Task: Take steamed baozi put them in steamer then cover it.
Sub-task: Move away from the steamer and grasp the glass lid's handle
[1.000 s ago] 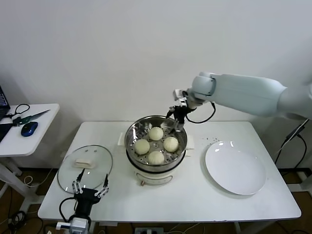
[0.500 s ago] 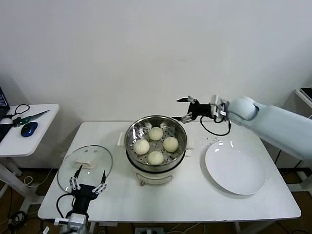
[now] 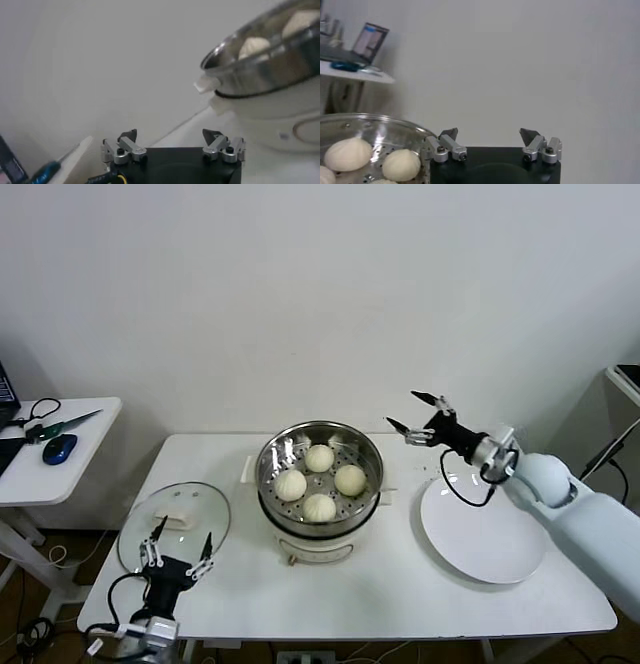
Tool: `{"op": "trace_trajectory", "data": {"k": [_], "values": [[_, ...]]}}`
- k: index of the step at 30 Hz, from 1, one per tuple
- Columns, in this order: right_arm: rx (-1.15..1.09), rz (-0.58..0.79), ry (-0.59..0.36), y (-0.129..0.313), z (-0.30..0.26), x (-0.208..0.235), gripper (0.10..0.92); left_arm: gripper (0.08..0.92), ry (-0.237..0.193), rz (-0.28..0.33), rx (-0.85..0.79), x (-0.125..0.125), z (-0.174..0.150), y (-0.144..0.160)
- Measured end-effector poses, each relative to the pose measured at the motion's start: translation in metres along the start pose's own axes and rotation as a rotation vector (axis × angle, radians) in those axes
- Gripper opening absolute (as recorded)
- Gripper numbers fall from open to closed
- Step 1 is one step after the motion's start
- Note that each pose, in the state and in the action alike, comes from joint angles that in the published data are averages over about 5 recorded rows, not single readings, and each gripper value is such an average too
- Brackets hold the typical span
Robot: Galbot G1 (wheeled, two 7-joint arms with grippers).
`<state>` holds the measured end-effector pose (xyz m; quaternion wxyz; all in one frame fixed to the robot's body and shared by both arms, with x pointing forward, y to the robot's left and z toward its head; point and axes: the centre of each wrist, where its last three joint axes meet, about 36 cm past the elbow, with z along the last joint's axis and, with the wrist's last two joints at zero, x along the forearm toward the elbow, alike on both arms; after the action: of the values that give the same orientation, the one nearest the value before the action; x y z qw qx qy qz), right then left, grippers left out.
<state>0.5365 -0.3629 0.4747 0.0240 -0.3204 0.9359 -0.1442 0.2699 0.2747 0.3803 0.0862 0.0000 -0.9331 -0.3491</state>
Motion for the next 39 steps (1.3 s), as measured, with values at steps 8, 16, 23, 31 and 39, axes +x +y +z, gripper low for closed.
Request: {"op": "trace_trajectory", "data": {"k": [8,16,23,31,39], "values": [[-0.104,0.127,0.005,0.033,0.029,0.038,0.823,0.823,0.033,-0.047,-0.377,-0.007,0.016,0.005],[-0.205,0.242,0.060,0.060,0.055,0.083,0.823,0.823,0.027,-0.044,-0.725,-0.024,0.039,0.005],[-0.247,0.299,0.113,0.075,0.077,0.114,0.823,0.823,-0.010,-0.017,-0.928,-0.052,0.066,0.010],[-0.271,0.334,0.154,0.085,0.092,0.130,0.823,0.823,-0.018,0.015,-1.034,-0.085,0.103,0.023],[-0.273,0.348,0.175,0.090,0.099,0.138,0.823,0.823,-0.009,0.036,-1.056,-0.112,0.128,0.031]]}}
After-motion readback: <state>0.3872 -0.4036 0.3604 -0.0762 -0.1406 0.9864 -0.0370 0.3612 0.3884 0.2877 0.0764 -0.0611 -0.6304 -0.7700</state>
